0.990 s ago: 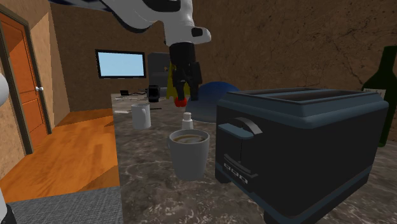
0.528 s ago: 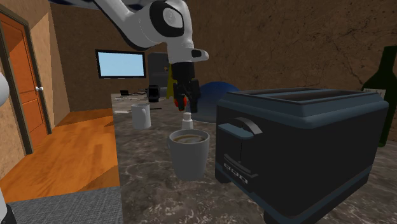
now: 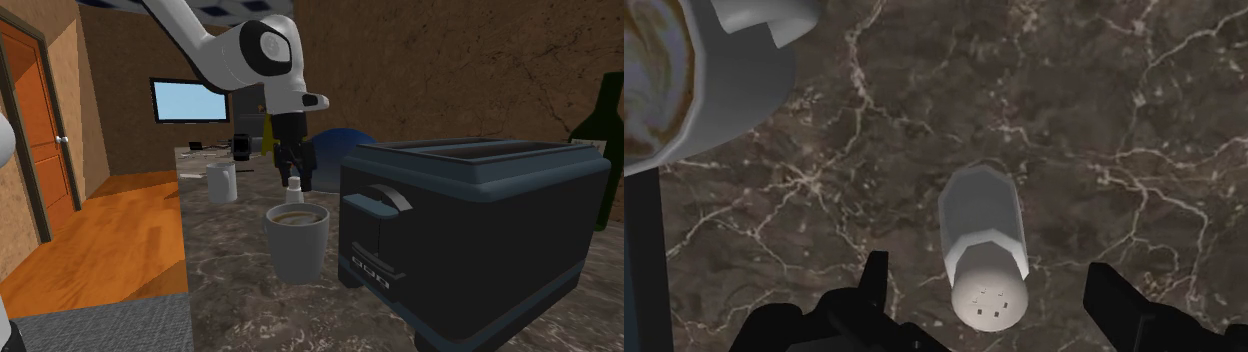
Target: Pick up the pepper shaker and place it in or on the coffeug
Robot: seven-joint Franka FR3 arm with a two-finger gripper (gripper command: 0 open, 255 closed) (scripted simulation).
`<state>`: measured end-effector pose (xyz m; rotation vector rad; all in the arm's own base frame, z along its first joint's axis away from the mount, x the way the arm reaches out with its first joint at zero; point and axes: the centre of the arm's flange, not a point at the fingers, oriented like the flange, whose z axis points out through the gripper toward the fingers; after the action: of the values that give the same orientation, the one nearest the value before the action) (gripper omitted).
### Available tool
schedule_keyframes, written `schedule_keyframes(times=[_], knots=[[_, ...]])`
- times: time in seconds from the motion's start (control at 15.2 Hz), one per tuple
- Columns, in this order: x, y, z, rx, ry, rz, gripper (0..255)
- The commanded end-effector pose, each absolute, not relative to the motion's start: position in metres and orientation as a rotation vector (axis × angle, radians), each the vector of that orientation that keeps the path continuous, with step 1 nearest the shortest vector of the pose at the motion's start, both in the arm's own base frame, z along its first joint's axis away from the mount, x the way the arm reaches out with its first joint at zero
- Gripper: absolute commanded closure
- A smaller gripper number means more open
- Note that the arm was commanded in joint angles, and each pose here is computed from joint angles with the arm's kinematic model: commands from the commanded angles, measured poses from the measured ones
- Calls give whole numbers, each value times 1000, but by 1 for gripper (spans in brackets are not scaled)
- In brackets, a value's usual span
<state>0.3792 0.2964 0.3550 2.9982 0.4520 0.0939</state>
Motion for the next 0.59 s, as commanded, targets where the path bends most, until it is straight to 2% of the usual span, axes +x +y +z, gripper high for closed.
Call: schedule_keyframes(times=[0.0,0.2,0.26,0.53], knots=[[379,296,355,2998,452,94,0],[379,296,355,2998,452,94,0],[379,296,355,2998,452,94,255],[379,296,355,2998,452,94,255]])
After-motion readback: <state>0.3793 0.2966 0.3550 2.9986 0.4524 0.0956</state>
